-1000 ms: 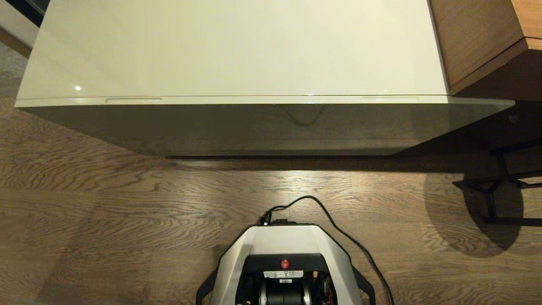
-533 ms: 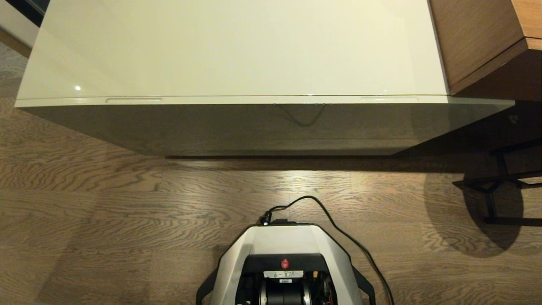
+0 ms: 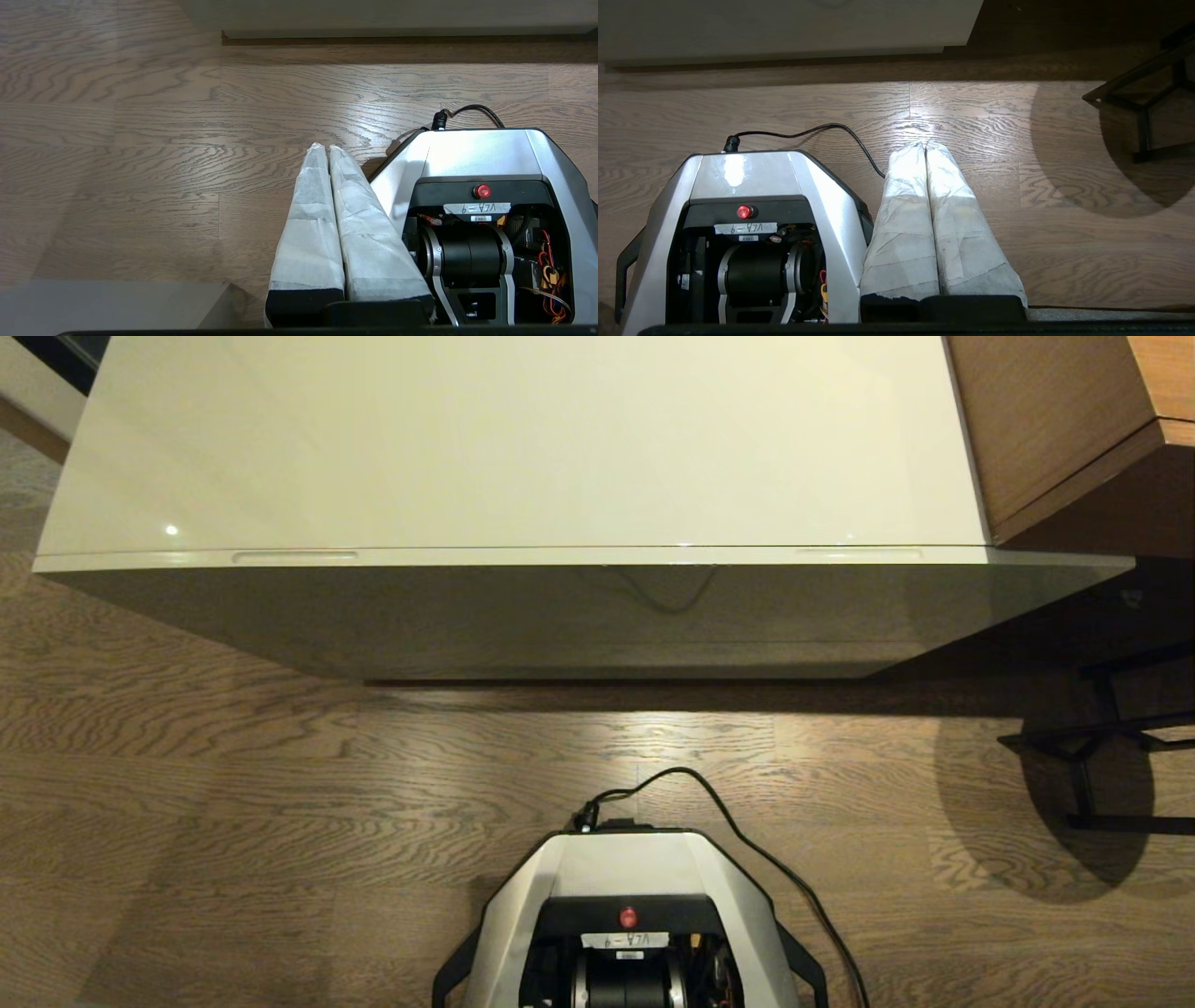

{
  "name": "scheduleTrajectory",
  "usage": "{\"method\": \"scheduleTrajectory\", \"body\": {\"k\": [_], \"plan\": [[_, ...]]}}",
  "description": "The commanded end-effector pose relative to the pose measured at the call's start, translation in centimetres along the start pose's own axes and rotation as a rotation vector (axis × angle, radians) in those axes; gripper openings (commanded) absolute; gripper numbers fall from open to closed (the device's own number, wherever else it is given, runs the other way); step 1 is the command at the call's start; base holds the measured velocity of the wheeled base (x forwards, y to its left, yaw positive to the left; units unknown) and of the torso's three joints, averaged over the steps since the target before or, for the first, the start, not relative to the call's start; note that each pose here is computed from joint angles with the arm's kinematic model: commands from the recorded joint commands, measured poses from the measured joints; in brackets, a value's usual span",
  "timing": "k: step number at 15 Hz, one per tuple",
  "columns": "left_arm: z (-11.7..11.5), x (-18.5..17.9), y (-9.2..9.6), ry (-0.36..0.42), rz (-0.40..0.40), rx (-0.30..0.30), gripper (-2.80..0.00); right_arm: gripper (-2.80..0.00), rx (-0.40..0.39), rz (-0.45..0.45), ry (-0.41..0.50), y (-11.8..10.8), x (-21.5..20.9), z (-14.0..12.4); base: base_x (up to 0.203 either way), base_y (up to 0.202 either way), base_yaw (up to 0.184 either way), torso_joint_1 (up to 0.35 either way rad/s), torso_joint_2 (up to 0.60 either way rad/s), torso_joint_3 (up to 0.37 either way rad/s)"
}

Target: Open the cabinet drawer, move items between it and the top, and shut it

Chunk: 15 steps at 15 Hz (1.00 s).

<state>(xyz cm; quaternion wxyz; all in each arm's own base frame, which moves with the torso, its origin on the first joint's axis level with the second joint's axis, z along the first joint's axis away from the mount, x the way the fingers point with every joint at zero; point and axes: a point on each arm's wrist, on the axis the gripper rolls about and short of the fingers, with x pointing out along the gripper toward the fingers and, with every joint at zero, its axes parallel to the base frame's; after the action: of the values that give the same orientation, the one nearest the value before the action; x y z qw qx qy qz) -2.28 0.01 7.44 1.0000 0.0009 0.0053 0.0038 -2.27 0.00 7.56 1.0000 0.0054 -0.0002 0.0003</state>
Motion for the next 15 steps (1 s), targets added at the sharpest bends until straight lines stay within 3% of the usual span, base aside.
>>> {"method": "scheduleTrajectory", "body": {"k": [1,15], "plan": [[0.00,0.00,-0.01,0.000,0.003,0.001,-2.80,-2.80,0.001,0.001,0.002,0.00,0.02,-0.04,0.000,0.000,0.000,0.000,0.00,0.000],[0.00,0.01,0.00,0.002,0.002,0.000,-2.80,-2.80,0.001,0.001,0.002,0.00,0.02,-0.04,0.000,0.000,0.000,0.000,0.00,0.000]]}}
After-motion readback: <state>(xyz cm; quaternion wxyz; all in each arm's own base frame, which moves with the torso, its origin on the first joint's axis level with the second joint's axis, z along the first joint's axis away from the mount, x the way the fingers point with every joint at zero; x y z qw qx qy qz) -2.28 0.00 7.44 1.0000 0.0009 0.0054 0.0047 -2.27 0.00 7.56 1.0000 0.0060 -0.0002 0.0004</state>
